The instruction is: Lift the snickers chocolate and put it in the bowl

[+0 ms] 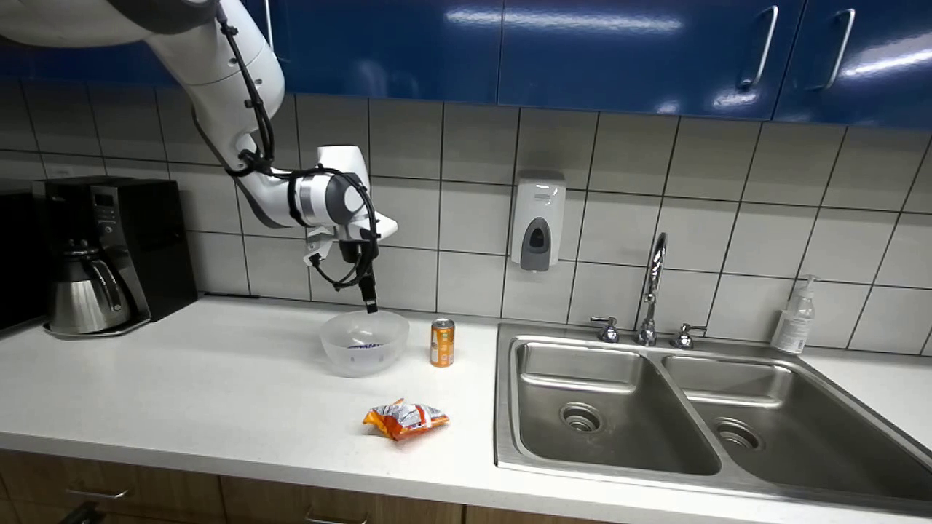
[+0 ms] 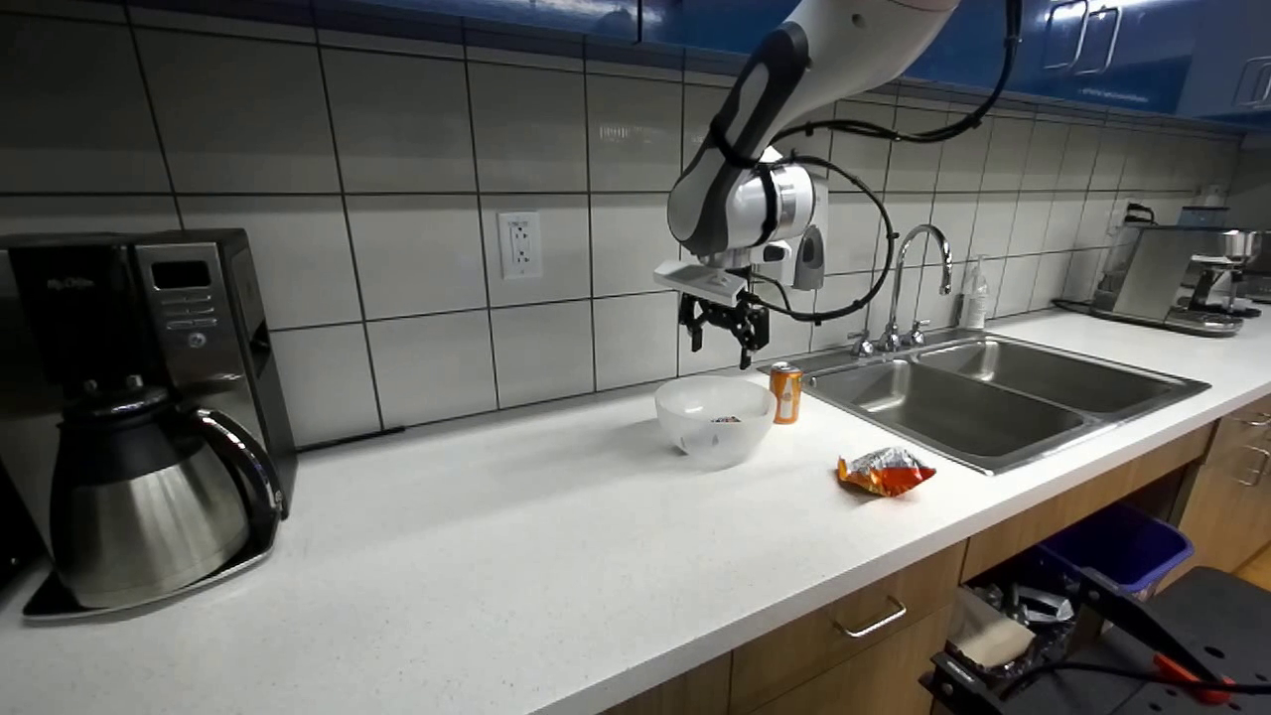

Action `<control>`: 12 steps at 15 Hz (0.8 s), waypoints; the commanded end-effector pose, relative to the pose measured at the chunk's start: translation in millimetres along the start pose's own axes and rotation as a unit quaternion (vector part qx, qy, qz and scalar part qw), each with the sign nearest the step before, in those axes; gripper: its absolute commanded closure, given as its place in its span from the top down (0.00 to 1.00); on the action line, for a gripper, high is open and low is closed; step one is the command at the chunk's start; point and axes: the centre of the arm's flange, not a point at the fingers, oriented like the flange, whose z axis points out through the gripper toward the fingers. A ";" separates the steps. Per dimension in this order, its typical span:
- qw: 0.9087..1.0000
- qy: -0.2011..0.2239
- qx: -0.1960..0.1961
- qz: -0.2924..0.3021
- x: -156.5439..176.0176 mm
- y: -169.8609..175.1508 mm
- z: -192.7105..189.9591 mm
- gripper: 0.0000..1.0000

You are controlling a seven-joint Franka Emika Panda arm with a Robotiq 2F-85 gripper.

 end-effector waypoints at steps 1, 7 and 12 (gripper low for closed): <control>1.000 -0.006 -0.012 -0.022 -22.8 6.7 -22.1 1.00; 0.998 -0.003 -0.026 -0.060 -75.2 20.3 -48.0 1.00; 0.994 -0.008 -0.034 -0.102 -122.6 38.3 -84.0 1.00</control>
